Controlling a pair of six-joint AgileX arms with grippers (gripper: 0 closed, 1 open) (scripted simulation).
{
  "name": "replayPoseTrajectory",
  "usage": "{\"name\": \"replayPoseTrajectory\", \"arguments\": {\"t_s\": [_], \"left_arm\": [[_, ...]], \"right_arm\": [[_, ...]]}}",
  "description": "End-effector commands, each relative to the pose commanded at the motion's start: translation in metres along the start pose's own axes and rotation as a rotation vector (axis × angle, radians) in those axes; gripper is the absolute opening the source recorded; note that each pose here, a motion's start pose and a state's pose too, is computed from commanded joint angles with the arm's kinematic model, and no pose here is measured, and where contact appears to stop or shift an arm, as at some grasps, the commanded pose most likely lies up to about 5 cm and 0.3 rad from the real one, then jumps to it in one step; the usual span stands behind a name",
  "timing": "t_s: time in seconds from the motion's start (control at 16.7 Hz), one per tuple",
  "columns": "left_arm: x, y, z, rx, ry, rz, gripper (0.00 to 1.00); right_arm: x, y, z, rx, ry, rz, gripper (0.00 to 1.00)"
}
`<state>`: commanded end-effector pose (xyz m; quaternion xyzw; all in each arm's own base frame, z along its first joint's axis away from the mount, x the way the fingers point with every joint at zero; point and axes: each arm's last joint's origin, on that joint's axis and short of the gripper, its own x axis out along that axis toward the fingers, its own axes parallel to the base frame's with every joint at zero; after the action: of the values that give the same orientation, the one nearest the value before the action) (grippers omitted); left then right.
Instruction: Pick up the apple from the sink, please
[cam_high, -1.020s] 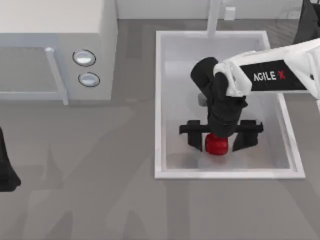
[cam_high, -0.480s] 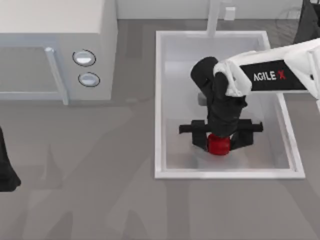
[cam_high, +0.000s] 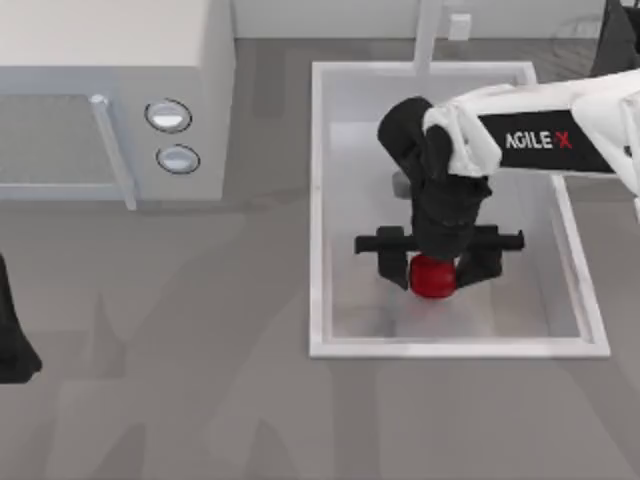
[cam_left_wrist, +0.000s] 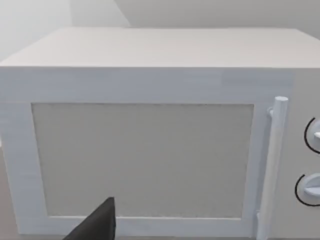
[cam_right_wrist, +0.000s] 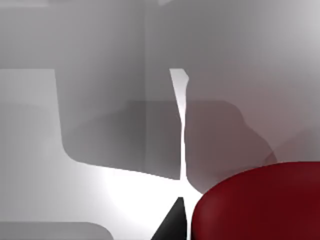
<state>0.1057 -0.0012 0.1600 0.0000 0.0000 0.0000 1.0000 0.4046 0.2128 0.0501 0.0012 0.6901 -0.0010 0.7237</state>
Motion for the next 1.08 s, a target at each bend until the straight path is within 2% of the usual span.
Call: {"name": "replayPoseTrajectory", "arguments": {"t_s": [0.18,0.36,0.72,0.9,1.08], "left_arm": [[0.000,0.000,0.000,0.000,0.000,0.000,1.00],[0.000,0.000,0.000,0.000,0.000,0.000,1.00],[0.000,0.000,0.000,0.000,0.000,0.000,1.00],[0.000,0.000,0.000,0.000,0.000,0.000,1.00],[0.000,0.000,0.000,0.000,0.000,0.000,1.00]], "right_arm": [[-0.039,0.008,0.014,0.000,0.001,-0.001,0.00],[-0.095,0.011,0.022,0.000,0.015,-0.008,0.00],[-0.208,0.001,0.011,0.000,0.018,-0.009,0.00],[-0.233,-0.004,0.004,0.000,0.001,-0.001,0.00],[-0.235,-0.005,0.004,0.000,0.001,0.000,0.00]]}}
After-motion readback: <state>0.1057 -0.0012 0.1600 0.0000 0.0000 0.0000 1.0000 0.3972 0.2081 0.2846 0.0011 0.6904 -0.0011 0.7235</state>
